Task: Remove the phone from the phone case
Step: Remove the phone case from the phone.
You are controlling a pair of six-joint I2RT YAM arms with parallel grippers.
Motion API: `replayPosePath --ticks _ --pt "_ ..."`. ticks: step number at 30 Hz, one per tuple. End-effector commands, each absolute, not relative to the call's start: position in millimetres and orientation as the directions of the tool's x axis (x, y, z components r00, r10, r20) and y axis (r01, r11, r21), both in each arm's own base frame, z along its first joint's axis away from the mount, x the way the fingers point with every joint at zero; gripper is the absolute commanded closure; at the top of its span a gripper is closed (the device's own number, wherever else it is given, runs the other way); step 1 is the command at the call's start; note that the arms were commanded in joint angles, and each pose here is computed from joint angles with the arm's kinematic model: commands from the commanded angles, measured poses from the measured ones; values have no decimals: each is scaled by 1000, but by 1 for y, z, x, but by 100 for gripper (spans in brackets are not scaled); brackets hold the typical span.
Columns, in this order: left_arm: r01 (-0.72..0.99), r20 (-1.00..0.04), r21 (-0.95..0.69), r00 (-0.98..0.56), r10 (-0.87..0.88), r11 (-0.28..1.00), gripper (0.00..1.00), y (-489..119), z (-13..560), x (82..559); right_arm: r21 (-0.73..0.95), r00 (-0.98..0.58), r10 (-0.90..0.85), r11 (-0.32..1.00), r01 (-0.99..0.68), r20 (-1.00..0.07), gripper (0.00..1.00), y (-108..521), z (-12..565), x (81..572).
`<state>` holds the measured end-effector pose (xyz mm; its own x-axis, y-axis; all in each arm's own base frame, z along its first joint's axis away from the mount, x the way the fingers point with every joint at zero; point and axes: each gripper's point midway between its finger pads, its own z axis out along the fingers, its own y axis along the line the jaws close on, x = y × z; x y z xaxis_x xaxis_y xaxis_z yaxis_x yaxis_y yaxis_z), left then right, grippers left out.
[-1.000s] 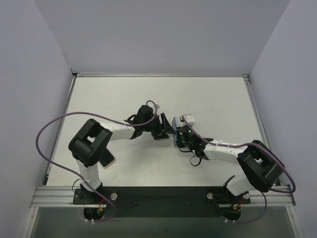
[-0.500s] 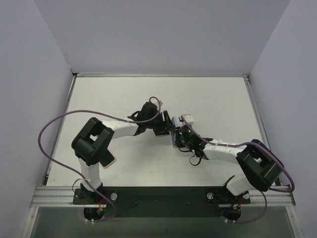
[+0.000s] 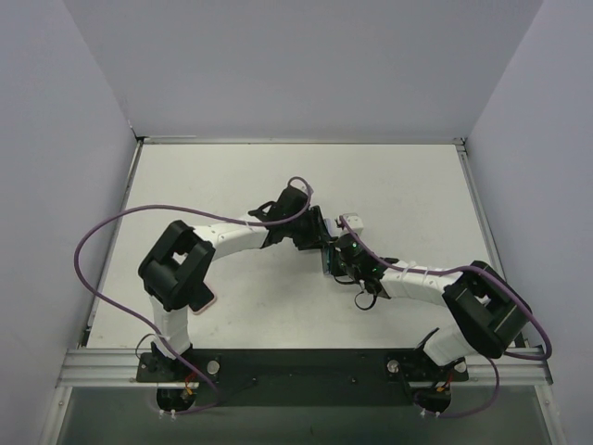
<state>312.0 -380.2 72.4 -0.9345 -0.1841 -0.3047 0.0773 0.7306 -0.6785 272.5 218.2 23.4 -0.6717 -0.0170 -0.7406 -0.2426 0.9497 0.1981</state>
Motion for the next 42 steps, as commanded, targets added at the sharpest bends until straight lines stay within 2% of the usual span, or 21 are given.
replayPosePath --ticks 1,10,17,20,26,32,42 --pt "-35 -319 -421 -930 -184 906 48 -325 16 306 188 -734 -93 938 -291 -673 100 216 9 243" --pt "-36 -310 -503 -925 -219 863 49 -325 13 292 200 -744 -80 939 -279 -663 100 214 6 243" --pt "-51 -308 -467 -927 -216 883 50 -316 5 289 204 -744 -71 940 -272 -664 100 213 7 244" --pt "-50 -329 -464 -917 -225 884 55 -313 9 290 203 -746 -69 942 -268 -662 100 212 7 244" --pt "-35 -348 -453 -913 -213 891 59 -309 11 287 204 -749 -67 943 -264 -659 100 211 7 245" --pt "-15 -391 -364 -905 -167 931 60 -306 12 289 207 -746 -68 941 -269 -662 100 214 11 248" --pt "-56 -375 -153 -921 -111 987 58 -289 -1 284 215 -722 -58 936 -280 -689 100 220 29 255"
